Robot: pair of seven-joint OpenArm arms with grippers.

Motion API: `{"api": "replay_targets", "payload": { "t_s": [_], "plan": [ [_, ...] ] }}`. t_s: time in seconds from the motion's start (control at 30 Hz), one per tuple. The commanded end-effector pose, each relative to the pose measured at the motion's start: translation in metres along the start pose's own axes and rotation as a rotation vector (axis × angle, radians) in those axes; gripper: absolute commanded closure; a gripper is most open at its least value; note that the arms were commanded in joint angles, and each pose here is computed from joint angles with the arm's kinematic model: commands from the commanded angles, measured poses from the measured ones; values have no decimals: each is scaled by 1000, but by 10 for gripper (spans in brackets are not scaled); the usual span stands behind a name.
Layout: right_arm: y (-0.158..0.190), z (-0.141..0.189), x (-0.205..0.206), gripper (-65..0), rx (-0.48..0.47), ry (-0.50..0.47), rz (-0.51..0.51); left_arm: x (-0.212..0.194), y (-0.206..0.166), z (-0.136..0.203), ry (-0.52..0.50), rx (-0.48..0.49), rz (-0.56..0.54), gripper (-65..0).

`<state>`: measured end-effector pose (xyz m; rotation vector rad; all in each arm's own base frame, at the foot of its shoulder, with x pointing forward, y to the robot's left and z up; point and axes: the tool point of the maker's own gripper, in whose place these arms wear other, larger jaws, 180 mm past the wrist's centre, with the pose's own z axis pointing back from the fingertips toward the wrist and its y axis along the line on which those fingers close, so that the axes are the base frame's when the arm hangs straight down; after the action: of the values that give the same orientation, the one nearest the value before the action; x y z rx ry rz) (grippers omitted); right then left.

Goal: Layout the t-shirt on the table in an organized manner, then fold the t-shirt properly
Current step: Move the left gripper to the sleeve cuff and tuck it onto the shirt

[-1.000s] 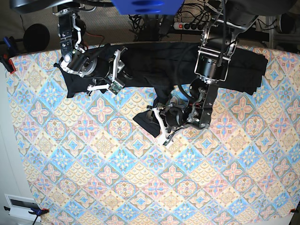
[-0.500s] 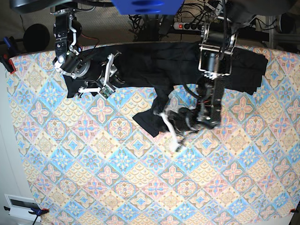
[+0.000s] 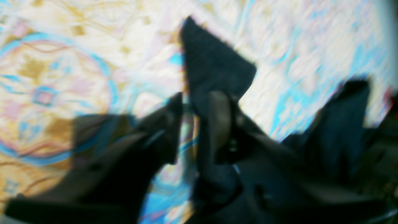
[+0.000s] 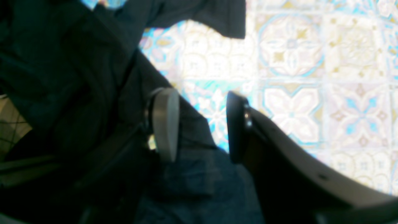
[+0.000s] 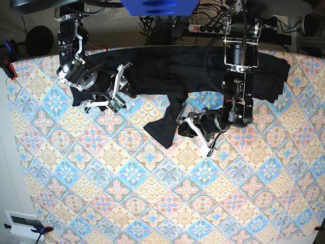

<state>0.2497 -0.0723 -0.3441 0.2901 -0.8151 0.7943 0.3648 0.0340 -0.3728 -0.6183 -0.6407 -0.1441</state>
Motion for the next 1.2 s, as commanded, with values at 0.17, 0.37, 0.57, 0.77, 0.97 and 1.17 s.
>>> {"api": "replay_targets", "payload": {
  "t_s": [0.17, 0.37, 0.57, 0.77, 0.97, 1.17],
  "plan": [
    [-4, 3, 14, -238, -6, -51, 13, 8, -15, -15, -20, -24, 88, -351],
    [-4, 3, 15, -238, -7, -52, 14, -15, -34, -45, 85, -32, 62, -353],
    [-4, 3, 15, -238, -7, -52, 14, -23, -64, -60, 102, -64, -58, -345],
    [-4, 3, 15, -238, -8, -52, 14, -14, -63, -59, 67, -64, -61, -36],
    [-5, 3, 16, -238, -9, -55, 14, 27, -31, -29, -89, -10, -3, 0],
    [-6, 3, 16, -238, -9, -57, 14, 55, -33, 34, -218, 36, -122, 0]
  ]
}}
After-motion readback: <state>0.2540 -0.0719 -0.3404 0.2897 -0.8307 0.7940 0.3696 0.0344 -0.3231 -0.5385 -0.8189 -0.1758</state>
